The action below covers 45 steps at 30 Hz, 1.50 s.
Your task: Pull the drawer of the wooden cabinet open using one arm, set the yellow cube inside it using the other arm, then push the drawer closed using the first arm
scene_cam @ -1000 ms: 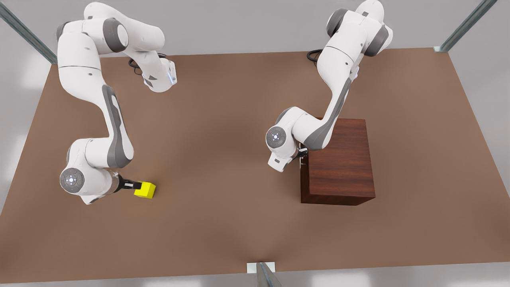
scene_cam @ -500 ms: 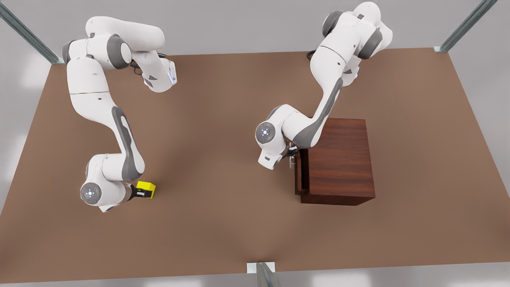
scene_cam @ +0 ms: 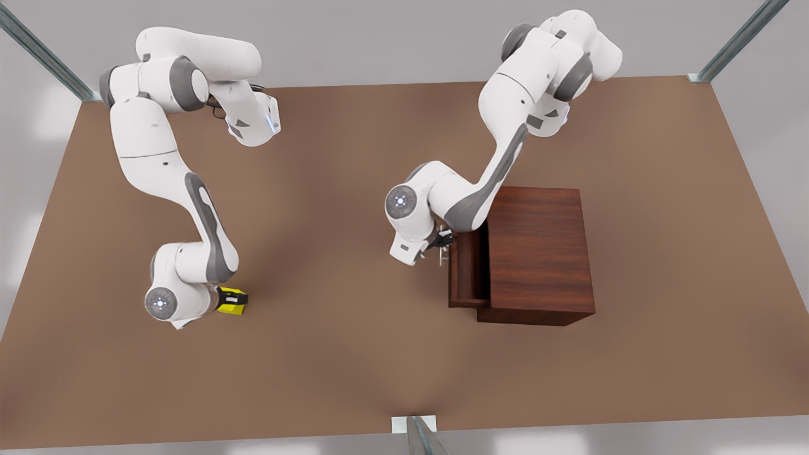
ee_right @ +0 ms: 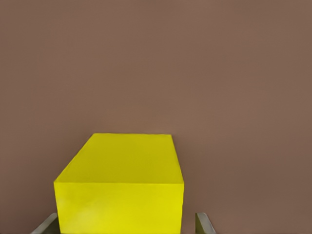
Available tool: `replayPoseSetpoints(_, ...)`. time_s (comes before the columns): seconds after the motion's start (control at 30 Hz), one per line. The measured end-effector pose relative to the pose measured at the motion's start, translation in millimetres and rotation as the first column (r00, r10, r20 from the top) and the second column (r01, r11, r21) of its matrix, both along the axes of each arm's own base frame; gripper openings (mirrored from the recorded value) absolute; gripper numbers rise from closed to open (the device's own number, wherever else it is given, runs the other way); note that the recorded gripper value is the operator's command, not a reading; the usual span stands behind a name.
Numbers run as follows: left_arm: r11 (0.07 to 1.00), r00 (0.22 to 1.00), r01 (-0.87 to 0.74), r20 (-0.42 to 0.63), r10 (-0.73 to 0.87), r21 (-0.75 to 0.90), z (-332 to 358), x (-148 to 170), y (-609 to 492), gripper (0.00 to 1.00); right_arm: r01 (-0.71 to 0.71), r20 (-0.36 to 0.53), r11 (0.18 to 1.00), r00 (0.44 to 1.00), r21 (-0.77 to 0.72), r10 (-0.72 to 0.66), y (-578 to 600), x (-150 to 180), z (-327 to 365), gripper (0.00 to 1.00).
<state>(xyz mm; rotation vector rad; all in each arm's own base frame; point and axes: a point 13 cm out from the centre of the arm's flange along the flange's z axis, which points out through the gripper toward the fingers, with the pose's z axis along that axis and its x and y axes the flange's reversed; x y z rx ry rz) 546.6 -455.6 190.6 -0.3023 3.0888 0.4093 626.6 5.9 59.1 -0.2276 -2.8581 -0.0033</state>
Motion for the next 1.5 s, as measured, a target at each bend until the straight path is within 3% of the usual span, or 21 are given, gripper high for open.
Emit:
replayPoseSetpoints(0.07,1.0,1.0,0.003,0.017,-0.002,-0.014,5.8,-4.1,-16.3,0.71,-0.002,0.012,1.0,1.0,0.002,0.002,1.2,1.5,-6.4,0.73)
replayPoseSetpoints(0.17,0.989,0.997,0.004,0.075,0.007,-0.145,94.0,-20.6,-77.7,0.73,-0.002,0.026,1.0,1.0,0.004,0.002,1.3,3.0,-10.5,0.66)
replayPoseSetpoints(0.2,0.979,0.996,-0.02,0.083,0.037,-0.204,139.6,-22.3,-81.5,0.79,-0.003,0.032,1.0,0.999,0.006,0.003,1.7,4.3,-10.5,0.63)
replayPoseSetpoints(0.3,0.947,0.982,-0.178,0.015,0.189,-0.266,202.4,11.4,-13.0,0.84,-0.016,0.074,1.0,0.997,0.013,0.015,9.9,17.2,6.3,0.58)
replayPoseSetpoints(0.33,0.937,0.972,-0.231,-0.017,0.235,-0.263,206.7,26.5,18.8,1.0,-0.023,0.093,1.0,0.995,0.017,0.021,15.1,22.9,16.0,0.57)
replayPoseSetpoints(0.47,0.844,0.882,-0.47,-0.125,0.453,-0.258,214.7,92.3,176.7,1.0,-0.075,0.182,0.997,0.981,0.034,0.068,50.3,48.2,68.2,0.57)
replayPoseSetpoints(0.5,0.814,0.854,-0.52,-0.149,0.498,-0.26,215.0,100.8,205.7,0.96,-0.096,0.203,0.995,0.975,0.041,0.086,65.6,52.7,83.2,0.57)
replayPoseSetpoints(0.53,0.791,0.833,-0.553,-0.166,0.528,-0.262,215.2,104.8,222.5,0.53,-0.119,0.223,0.992,0.969,0.052,0.105,83.0,55.5,98.8,0.57)
replayPoseSetpoints(0.6,0.751,0.795,-0.607,-0.189,0.577,-0.262,215.5,111.3,250.5,0.21,-0.178,0.268,0.981,0.951,0.078,0.152,134.2,64.6,140.1,0.57)
replayPoseSetpoints(0.77,0.692,0.733,-0.681,-0.223,0.643,-0.242,213.6,113.7,283.7,0.21,-0.303,0.323,0.948,0.91,0.094,0.259,278.9,51.1,231.6,0.57)
replayPoseSetpoints(0.97,0.664,0.701,-0.713,-0.231,0.675,-0.225,213.4,111.1,283.9,0.21,-0.342,0.258,0.935,0.915,0.091,0.31,406.1,-26.9,257.0,0.57)
replayPoseSetpoints(1.5,0.617,0.651,-0.759,-0.232,0.723,-0.206,213.5,109.2,279.8,0.21,-0.082,0.217,0.983,0.975,0.167,0.044,575.6,-106.3,247.1,0.57)
